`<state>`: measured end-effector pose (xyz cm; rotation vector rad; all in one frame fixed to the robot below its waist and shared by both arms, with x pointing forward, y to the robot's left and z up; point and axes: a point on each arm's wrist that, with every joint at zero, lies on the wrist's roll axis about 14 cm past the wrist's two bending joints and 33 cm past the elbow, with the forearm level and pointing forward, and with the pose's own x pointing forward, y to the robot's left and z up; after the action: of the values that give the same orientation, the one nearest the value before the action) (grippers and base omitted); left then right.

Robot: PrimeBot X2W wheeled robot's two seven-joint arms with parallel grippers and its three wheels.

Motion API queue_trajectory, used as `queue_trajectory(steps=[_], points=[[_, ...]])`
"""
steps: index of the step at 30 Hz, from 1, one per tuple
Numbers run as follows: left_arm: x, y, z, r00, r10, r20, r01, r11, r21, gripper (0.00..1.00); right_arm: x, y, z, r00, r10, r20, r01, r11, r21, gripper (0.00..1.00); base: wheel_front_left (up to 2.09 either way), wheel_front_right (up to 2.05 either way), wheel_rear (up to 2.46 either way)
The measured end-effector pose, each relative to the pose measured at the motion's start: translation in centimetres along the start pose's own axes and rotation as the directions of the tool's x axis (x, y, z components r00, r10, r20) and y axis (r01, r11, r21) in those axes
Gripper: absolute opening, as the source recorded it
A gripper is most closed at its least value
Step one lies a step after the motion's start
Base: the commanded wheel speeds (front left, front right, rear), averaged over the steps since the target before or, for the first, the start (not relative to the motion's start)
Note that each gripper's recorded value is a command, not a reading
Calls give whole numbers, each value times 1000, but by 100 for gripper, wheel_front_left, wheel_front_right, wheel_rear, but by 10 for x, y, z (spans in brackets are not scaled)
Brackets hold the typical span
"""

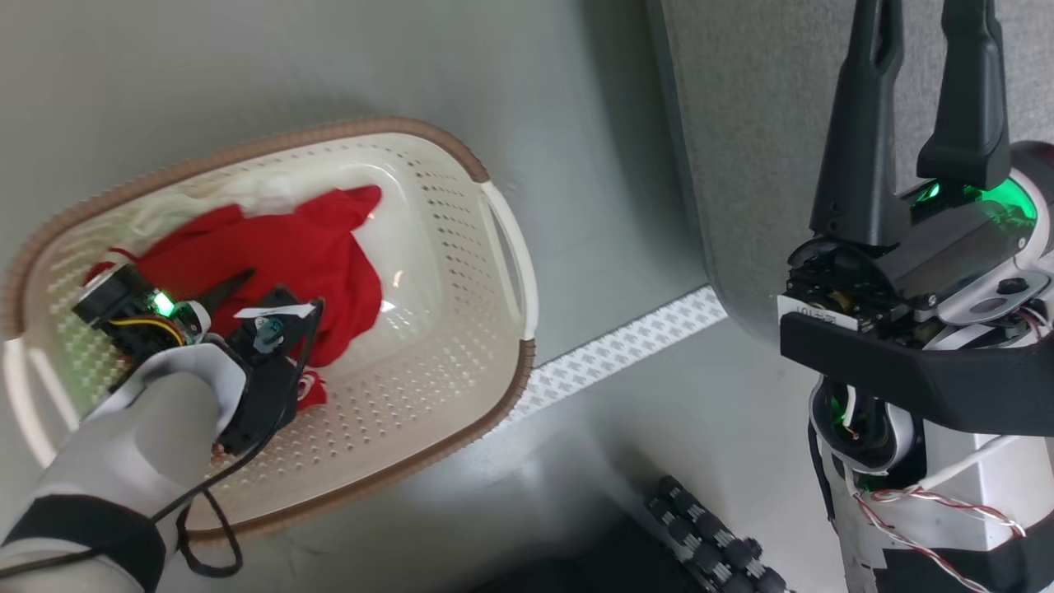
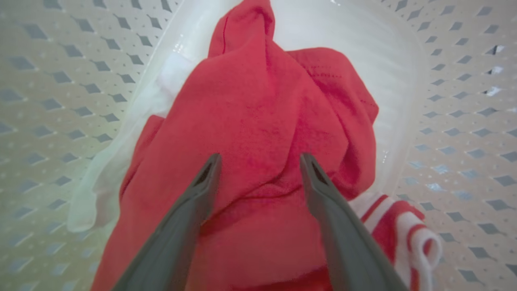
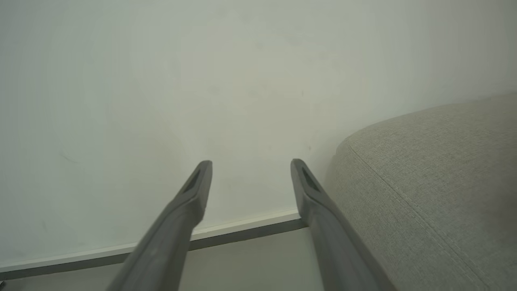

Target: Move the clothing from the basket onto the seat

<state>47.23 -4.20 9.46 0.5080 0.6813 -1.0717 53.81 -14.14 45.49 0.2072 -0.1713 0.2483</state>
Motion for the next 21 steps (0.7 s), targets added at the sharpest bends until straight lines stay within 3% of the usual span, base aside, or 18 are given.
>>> queue_trajectory(steps=[12, 13, 21], points=[[22, -15, -12, 997, -38, -67, 44, 996, 79, 100, -8, -16, -14, 998, -44, -45, 43, 999, -10, 100, 0, 0, 0], [22, -15, -12, 997, -38, -67, 43, 996, 72, 0, -8, -16, -14, 998, -44, -46, 43, 999, -10, 100, 0, 0, 0], [22, -14, -11, 997, -39, -70, 44, 997, 68, 0, -9, -18, -10, 998, -54, -39, 54, 999, -2, 100, 0, 0, 0]])
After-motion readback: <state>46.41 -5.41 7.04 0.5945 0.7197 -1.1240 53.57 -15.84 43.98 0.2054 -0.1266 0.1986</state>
